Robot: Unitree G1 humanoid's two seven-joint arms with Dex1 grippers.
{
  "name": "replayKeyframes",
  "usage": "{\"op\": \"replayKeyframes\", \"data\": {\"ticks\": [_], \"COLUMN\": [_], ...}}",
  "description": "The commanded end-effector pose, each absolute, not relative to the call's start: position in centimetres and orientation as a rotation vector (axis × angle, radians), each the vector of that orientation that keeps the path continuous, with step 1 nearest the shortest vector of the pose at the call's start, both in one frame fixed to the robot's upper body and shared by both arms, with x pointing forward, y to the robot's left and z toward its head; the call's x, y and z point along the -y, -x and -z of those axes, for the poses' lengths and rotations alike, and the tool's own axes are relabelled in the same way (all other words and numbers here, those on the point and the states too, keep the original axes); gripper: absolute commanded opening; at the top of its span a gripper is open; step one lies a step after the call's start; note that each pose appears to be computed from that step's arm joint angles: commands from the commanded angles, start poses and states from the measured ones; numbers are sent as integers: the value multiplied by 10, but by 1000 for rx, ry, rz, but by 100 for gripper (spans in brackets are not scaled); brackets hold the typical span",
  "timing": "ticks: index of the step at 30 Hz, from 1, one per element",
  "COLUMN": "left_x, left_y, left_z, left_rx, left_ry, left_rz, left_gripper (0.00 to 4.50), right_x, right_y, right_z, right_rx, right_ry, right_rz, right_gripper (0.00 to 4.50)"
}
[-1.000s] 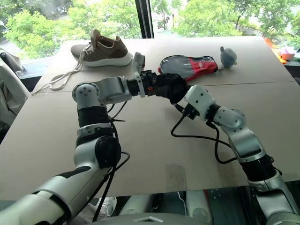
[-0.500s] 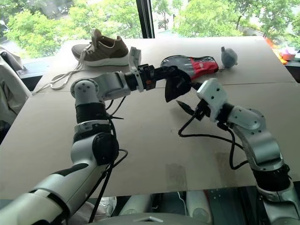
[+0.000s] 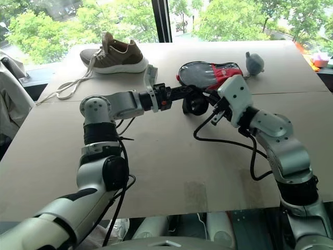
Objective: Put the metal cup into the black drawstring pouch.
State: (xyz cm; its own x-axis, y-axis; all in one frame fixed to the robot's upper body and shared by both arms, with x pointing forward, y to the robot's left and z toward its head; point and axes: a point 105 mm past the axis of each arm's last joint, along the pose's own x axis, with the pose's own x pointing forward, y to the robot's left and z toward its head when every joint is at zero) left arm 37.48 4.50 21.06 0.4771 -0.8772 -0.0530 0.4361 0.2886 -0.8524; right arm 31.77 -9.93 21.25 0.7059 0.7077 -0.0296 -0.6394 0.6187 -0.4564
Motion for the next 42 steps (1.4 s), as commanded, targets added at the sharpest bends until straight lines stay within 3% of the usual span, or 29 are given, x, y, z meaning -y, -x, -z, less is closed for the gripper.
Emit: {"op": "replayKeyframes", "data": {"ticks": [1, 4, 7, 9, 22, 32, 42], "left_x": [-40, -35, -34, -34, -31, -31, -32], "left_y": [-369, -366, -364, -364, -363, -361, -363], "left_z": [-229, -231, -232, -230, -228, -225, -219], "left_rx": [-532, -528, -525, -526, -527, -543, -559], "left_ry": [860, 855, 861, 863, 874, 878, 876], "left_rz": [997, 1010, 1015, 1012, 1024, 1029, 1006], "left_gripper": [0, 0, 0, 0, 0, 0, 0], "right_x": [95, 91, 92, 92, 108, 86, 92], "right_y": [-323, -326, -330, -332, -341, -349, -347], "right_z": [-218, -211, -200, -196, -174, -187, -179], "right_rx": [186, 151, 100, 85, -44, 27, 78], "right_ry": [530, 571, 601, 617, 732, 665, 849], "right_rz": [-760, -774, -761, -754, -683, -687, -644], "right_gripper": [3, 3, 91, 181, 181, 181, 181]}}
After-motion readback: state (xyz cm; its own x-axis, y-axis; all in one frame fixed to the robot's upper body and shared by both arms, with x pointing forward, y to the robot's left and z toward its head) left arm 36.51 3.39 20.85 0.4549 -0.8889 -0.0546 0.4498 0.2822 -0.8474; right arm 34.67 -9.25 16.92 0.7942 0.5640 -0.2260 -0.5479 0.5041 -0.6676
